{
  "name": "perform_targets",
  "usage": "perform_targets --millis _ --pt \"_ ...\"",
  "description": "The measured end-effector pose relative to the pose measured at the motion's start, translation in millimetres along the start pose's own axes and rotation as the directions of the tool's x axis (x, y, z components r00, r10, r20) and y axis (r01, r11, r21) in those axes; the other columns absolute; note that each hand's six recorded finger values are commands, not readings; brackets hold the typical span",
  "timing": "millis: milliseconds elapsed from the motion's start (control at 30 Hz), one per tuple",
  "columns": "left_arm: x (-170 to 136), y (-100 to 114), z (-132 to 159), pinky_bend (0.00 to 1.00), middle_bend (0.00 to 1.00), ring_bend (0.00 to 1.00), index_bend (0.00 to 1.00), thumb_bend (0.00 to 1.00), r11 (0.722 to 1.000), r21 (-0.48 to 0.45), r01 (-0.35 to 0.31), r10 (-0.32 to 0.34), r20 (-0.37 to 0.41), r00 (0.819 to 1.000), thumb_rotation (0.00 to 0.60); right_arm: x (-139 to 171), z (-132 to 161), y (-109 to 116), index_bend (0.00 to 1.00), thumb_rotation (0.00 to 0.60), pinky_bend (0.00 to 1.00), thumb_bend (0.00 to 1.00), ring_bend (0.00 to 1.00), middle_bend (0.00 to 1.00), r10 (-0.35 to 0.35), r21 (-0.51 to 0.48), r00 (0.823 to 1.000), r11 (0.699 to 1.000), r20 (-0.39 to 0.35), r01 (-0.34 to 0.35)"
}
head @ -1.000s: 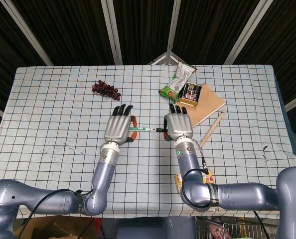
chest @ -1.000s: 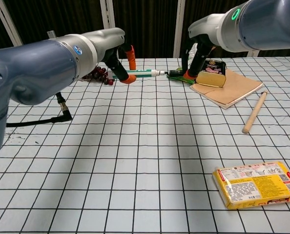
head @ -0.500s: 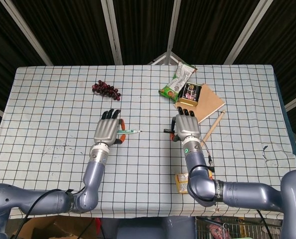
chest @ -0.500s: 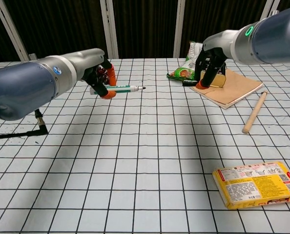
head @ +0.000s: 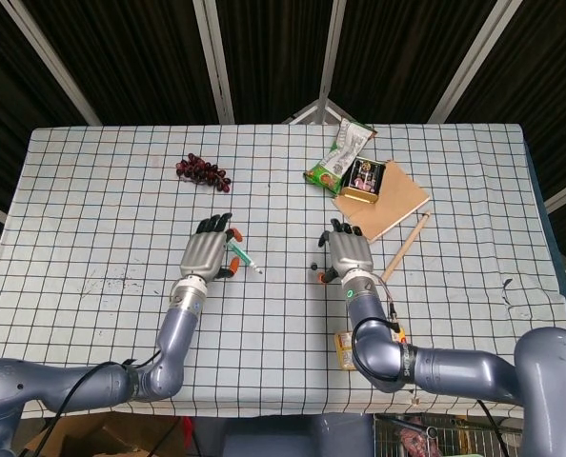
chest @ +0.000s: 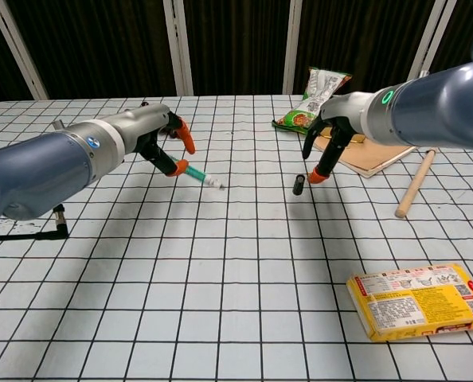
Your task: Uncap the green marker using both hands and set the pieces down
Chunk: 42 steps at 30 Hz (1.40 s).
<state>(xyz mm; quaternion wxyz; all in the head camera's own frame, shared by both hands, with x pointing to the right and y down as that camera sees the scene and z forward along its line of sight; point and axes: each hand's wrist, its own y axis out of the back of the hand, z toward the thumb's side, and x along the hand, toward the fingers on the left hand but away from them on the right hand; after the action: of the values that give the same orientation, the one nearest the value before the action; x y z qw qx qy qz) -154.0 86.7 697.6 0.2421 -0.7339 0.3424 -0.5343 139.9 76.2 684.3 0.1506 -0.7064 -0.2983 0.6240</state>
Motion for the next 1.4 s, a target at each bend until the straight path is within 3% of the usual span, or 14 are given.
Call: perform_targets --millis 100,300,467,567,733,933,1167,1400 --pt "-3 2 -3 0.0 0.0 0.0 0.19 0.43 1.0 0.01 0.011 -0.011 0.002 1.0 0.6 -2 -1 -3 0.18 0.6 0.0 0.1 0.0 0.0 0.006 -0.017 1.0 1.0 0.0 -0.006" --pt "-12 9 -10 0.0 0.0 0.0 0.2 0.43 0.999 0.013 0.034 -0.034 -0.004 0.999 0.6 0 -3 4 0.16 0.6 0.0 0.1 0.0 0.0 -0.014 -0.042 1.0 0.999 -0.008 0.014" --pt "-25 26 -20 0.0 0.0 0.0 0.24 0.43 1.0 -0.003 0.017 -0.017 -0.007 1.0 0.6 5 -18 31 0.16 0.6 0.0 0.1 0.0 0.0 -0.127 -0.04 0.992 0.991 0.013 0.127" --pt "-38 48 -30 0.0 0.0 0.0 0.24 0.43 1.0 0.0 -0.024 0.024 -0.014 1.0 0.6 12 -35 57 0.16 0.6 0.0 0.1 0.0 0.0 -0.233 -0.035 0.972 0.971 0.041 0.235" --pt "-72 94 -55 0.0 0.0 0.0 0.24 0.43 0.993 0.039 -0.113 0.115 -0.052 0.992 0.6 25 -71 93 0.16 0.6 0.0 0.1 0.0 0.0 -0.388 0.017 0.919 0.922 0.073 0.388" --pt "-126 130 -105 0.0 0.0 0.0 0.24 0.43 0.982 0.11 -0.154 0.17 -0.148 0.974 0.6 38 -106 108 0.16 0.6 0.0 0.1 0.0 0.0 -0.465 0.045 0.885 0.885 0.033 0.463" --pt "-176 136 -150 0.0 0.0 0.0 0.24 0.43 0.977 0.064 -0.202 0.21 -0.177 0.962 0.6 62 -148 111 0.16 0.6 0.0 0.1 0.0 0.0 -0.502 0.087 0.862 0.858 -0.069 0.507" --pt "-218 132 -190 0.0 0.0 0.0 0.24 0.43 0.971 -0.001 -0.238 0.234 -0.165 0.958 0.6 101 -207 96 0.16 0.6 0.0 0.1 0.0 0.0 -0.491 0.137 0.866 0.855 -0.092 0.5"
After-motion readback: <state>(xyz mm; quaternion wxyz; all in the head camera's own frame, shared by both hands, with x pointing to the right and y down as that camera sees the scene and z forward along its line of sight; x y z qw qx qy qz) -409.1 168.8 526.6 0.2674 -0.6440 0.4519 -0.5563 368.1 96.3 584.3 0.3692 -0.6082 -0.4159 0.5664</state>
